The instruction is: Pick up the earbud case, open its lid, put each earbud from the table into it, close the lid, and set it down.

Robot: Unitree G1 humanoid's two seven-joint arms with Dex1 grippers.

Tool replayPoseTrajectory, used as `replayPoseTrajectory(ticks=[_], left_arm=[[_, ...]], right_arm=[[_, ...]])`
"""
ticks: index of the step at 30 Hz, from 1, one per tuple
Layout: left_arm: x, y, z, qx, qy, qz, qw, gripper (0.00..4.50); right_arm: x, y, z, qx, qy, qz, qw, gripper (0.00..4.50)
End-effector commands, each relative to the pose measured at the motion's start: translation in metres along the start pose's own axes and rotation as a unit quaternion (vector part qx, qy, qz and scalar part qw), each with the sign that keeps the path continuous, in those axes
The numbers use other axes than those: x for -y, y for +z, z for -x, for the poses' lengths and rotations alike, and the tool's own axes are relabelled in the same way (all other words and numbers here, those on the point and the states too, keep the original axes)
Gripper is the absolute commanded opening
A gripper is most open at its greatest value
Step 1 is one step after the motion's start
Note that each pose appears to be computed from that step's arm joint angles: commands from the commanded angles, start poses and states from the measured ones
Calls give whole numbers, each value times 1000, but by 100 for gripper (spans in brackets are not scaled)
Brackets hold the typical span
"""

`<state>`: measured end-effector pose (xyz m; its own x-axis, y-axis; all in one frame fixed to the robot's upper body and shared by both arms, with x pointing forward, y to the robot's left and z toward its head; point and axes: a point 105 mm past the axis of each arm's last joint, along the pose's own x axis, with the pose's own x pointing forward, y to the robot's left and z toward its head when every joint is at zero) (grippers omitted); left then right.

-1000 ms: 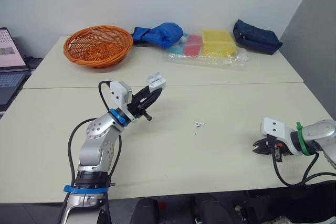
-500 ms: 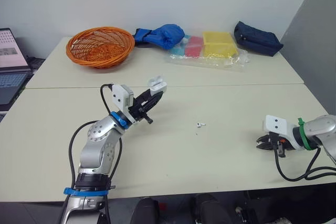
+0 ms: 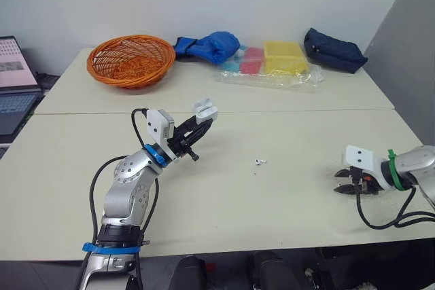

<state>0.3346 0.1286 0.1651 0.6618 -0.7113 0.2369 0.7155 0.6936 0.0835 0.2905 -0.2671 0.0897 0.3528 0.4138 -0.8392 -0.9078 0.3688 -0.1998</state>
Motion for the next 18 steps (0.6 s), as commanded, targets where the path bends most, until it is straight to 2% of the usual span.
replayPoseTrajectory(ticks=[1,8,18], left_arm=[[4,15,-2,23,-9,-18,1000,75],[5,14,-2,25,-8,-15,1000,75],[7,14,-5,30,-5,-12,999,75]], right_arm=[[-6,-14,-1,-30,13,-7,999,248],[-11,-19,11,-47,20,8,999,248],[-9,-12,8,-48,19,-7,999,248]])
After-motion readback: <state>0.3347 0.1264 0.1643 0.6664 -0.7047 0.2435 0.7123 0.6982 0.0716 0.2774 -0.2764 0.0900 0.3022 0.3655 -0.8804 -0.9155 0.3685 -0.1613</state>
